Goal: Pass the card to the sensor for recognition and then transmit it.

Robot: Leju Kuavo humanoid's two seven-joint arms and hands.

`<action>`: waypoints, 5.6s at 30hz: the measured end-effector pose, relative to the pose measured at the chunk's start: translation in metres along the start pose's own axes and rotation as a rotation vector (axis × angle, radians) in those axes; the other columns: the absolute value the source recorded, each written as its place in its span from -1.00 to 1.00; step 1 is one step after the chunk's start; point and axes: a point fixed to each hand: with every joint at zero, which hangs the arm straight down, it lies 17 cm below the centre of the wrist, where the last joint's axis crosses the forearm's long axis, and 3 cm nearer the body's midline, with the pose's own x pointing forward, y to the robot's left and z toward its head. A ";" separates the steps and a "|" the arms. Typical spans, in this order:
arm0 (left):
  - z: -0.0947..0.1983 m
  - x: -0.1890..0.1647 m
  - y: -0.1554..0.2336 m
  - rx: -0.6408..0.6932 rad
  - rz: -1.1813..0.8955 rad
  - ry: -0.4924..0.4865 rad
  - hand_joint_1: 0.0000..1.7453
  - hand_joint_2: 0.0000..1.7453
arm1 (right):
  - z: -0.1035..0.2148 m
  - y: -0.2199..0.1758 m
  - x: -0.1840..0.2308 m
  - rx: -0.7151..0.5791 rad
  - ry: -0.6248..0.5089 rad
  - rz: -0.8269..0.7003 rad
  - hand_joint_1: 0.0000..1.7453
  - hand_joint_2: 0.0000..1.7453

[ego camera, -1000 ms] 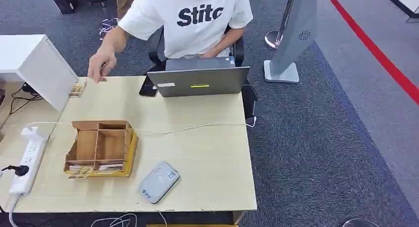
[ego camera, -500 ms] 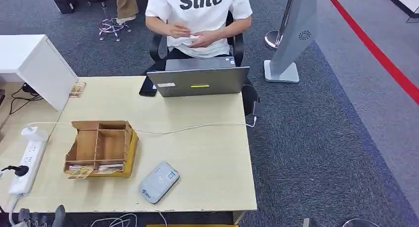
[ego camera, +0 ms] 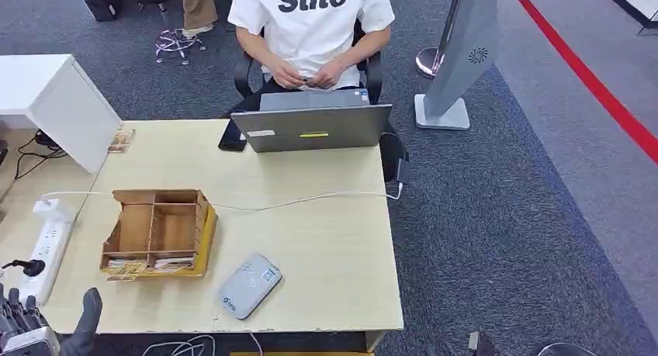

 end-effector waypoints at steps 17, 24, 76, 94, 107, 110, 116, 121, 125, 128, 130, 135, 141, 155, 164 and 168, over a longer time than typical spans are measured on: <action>-0.019 0.065 -0.068 -0.186 -0.373 -0.305 -1.00 1.00 | -0.005 0.027 0.011 0.060 -0.028 0.044 -1.00 1.00; -0.034 0.057 -0.089 -0.249 -0.499 -0.345 -1.00 1.00 | -0.006 0.039 0.011 0.088 -0.019 0.070 -1.00 1.00; -0.123 0.046 -0.181 -0.341 -1.273 -0.882 1.00 1.00 | -0.012 0.104 0.014 0.229 -0.013 0.377 -1.00 1.00; -0.018 -0.009 -0.216 -0.574 -1.169 -0.806 1.00 1.00 | -0.010 0.099 0.015 0.217 -0.032 0.338 -1.00 1.00; 0.045 -0.083 -0.224 -0.786 -1.211 -0.686 1.00 1.00 | -0.008 0.099 0.012 0.232 -0.036 0.347 -1.00 1.00; 0.050 -0.085 -0.224 -0.800 -1.216 -0.695 1.00 1.00 | -0.008 0.099 0.012 0.231 -0.035 0.346 -1.00 1.00; 0.056 -0.084 -0.225 -0.812 -1.215 -0.717 1.00 1.00 | -0.008 0.099 0.012 0.231 -0.035 0.346 -1.00 1.00; 0.065 -0.069 -0.234 -0.825 -1.171 -0.774 1.00 1.00 | -0.007 0.099 0.011 0.232 -0.034 0.345 -1.00 1.00; 0.077 -0.066 -0.241 -0.853 -1.140 -0.797 1.00 1.00 | -0.007 0.099 0.011 0.233 -0.032 0.344 -1.00 1.00; 0.084 -0.073 -0.244 -0.888 -1.138 -0.799 1.00 1.00 | -0.007 0.099 0.010 0.233 -0.027 0.340 -1.00 1.00; 0.089 -0.084 -0.243 -0.918 -1.143 -0.779 1.00 1.00 | -0.007 0.099 0.010 0.234 -0.024 0.338 -1.00 1.00; 0.092 -0.099 -0.240 -0.952 -1.157 -0.748 1.00 1.00 | -0.007 0.099 0.010 0.234 -0.021 0.336 -1.00 1.00; 0.091 -0.107 -0.241 -0.976 -1.166 -0.720 1.00 1.00 | -0.007 0.099 0.010 0.234 -0.021 0.336 -1.00 1.00; 0.006 -0.050 -0.215 -0.621 -1.289 -0.745 1.00 1.00 | -0.007 0.099 0.008 0.234 -0.017 0.345 -1.00 1.00; -0.032 0.017 -0.207 -0.487 -1.251 -0.909 1.00 1.00 | -0.007 0.101 0.007 0.237 -0.011 0.355 -1.00 1.00; -0.050 0.035 -0.198 -0.439 -1.251 -0.944 1.00 1.00 | -0.007 0.101 0.007 0.237 -0.011 0.353 -1.00 1.00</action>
